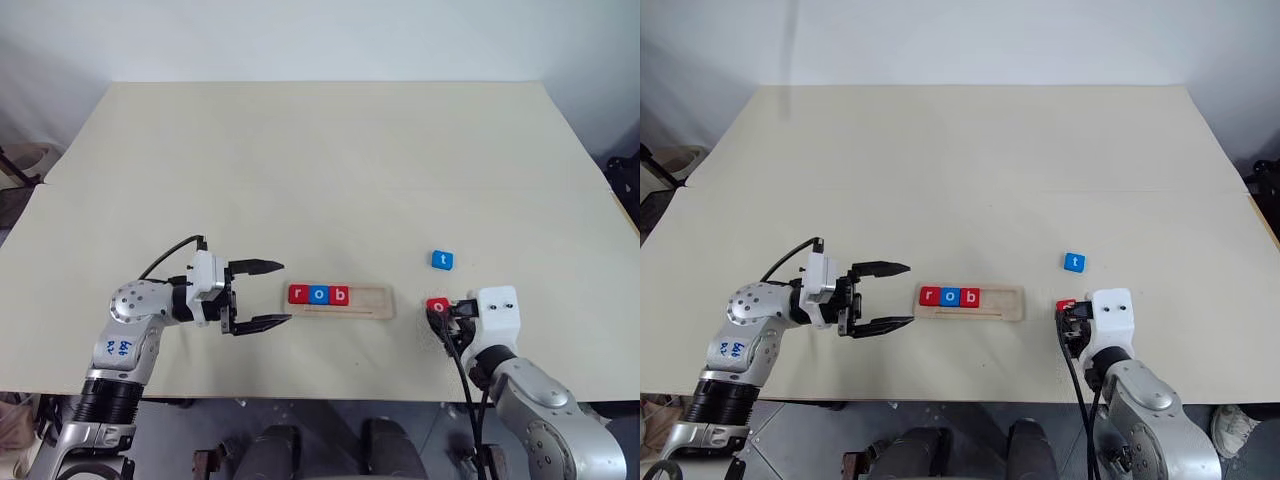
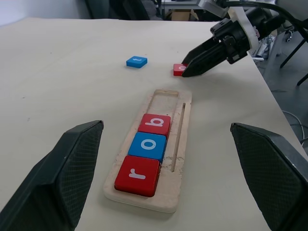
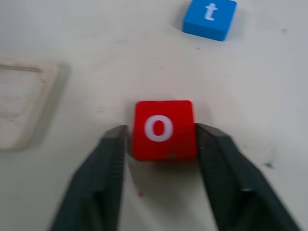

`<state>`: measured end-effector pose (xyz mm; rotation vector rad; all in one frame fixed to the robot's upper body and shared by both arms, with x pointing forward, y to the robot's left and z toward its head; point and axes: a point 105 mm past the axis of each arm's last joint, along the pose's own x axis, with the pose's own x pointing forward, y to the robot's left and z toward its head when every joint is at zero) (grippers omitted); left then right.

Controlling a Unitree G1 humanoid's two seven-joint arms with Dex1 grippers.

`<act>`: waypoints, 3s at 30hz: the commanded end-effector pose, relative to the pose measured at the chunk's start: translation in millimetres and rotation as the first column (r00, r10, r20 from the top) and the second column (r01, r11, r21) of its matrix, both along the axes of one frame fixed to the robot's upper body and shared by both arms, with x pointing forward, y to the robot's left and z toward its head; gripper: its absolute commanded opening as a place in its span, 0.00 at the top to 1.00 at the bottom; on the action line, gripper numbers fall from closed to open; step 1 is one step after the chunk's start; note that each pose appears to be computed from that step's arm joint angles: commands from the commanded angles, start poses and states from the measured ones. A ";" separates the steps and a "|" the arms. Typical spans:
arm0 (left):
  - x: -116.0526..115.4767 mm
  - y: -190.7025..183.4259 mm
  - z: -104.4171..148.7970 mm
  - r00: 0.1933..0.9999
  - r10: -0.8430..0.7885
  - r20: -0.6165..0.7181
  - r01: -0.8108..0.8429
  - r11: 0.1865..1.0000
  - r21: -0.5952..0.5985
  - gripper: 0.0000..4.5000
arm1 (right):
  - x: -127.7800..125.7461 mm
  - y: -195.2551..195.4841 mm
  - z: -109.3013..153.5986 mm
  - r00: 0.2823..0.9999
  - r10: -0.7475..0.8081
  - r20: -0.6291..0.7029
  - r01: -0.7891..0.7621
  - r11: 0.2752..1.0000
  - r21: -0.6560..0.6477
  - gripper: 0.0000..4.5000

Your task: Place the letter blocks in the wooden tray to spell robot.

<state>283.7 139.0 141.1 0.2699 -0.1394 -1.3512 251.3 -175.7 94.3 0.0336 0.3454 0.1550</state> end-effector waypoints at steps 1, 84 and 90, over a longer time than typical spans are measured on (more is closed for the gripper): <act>1.2 1.1 4.8 1.000 -0.002 0.025 0.002 1.000 -0.002 0.00 | 3.5 -2.2 5.5 0.999 0.023 0.039 -0.023 1.000 0.002 0.23; -25.8 -8.4 10.4 0.998 -0.058 0.024 0.058 0.998 0.001 0.00 | 54.3 -48.8 14.0 0.330 0.933 -0.140 -0.909 0.275 -0.315 0.68; -22.8 -4.2 7.4 0.999 -0.025 0.032 0.025 1.000 0.003 0.00 | 60.7 -24.2 49.7 0.310 0.946 -0.089 -0.908 0.267 -0.323 0.68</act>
